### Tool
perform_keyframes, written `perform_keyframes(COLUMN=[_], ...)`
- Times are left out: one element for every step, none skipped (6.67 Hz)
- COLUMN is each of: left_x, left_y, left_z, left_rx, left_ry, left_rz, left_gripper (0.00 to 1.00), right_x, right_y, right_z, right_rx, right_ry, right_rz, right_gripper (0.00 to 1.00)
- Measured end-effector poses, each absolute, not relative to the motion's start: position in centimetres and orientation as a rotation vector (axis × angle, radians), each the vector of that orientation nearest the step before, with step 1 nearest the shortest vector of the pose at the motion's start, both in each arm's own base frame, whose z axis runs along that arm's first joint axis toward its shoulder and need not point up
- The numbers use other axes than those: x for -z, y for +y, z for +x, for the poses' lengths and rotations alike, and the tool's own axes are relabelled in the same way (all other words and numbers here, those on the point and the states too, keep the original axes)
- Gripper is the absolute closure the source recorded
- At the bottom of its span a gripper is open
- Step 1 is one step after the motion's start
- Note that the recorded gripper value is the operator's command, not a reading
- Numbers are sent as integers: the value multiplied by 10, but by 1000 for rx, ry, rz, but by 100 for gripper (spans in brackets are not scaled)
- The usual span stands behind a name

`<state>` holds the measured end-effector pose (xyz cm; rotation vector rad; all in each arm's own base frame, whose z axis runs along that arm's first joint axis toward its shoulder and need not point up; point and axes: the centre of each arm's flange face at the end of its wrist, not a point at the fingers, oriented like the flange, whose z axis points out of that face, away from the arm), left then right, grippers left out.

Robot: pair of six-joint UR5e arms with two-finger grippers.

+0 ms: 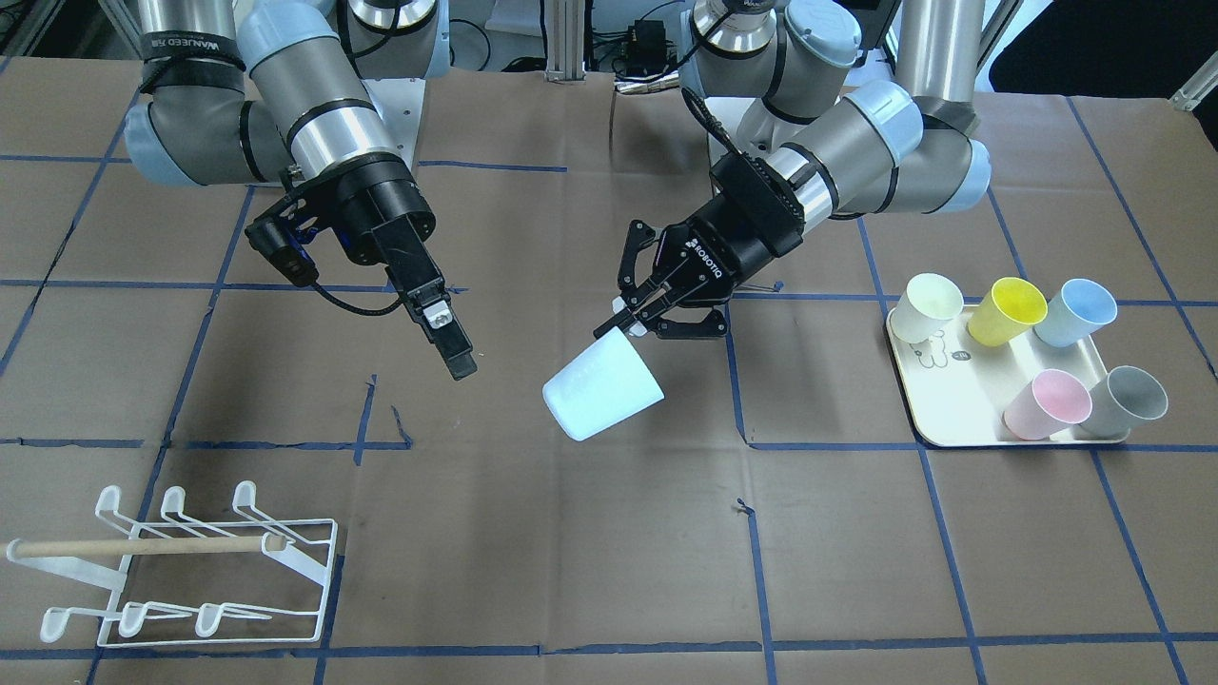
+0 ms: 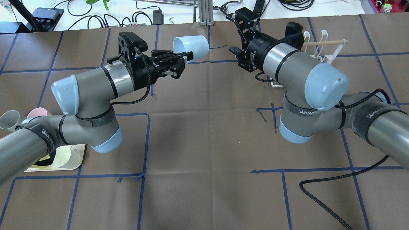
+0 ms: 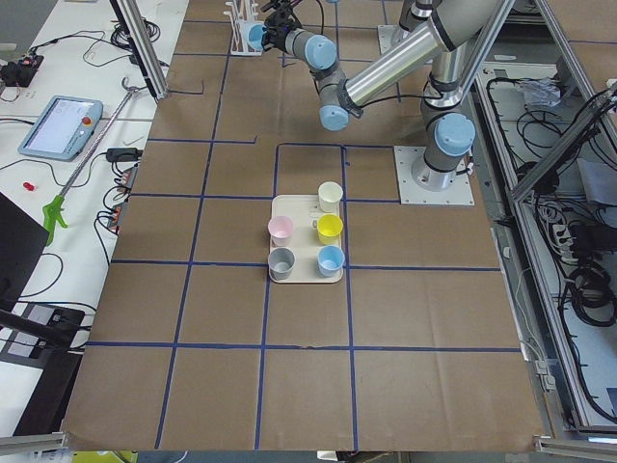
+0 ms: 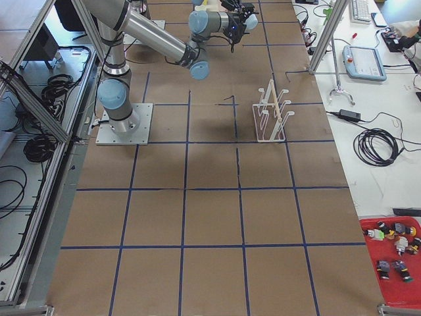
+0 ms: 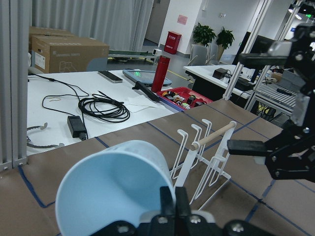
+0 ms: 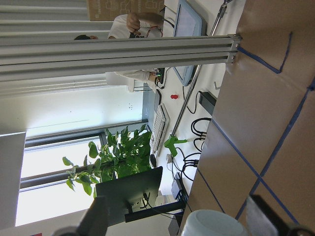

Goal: Transfer IKEA cup to right arm and place on rack

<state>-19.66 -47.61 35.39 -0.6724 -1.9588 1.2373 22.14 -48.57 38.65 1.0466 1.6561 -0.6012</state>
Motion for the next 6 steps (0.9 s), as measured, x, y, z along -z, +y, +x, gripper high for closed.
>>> perform_keyframes(left_x=[-353, -353, -353, -353, -352, -352], left_y=[-473, -471, -471, -471, -470, -470], left_z=[-197, -198, -198, -198, -198, -198], left_rx=[-1231, -1225, -1222, -1223, -1226, -1227], left_ry=[-1949, -1941, -1938, -1933, -1927, -1925], left_rz=[-666, -663, -654, -638, -623, -615], left_gripper=[95, 95, 95, 95, 95, 94], right_x=[-382, -378, -376, -375, -376, -377], right_y=[-487, -486, -484, -483, -483, -484], right_z=[224, 233, 244, 254, 262, 272], right_rx=[559, 512, 464, 429, 401, 373], right_ry=[1667, 1687, 1701, 1707, 1712, 1718], right_rz=[1088, 1113, 1134, 1156, 1177, 1192], right_gripper=[2, 2, 2, 2, 2, 2])
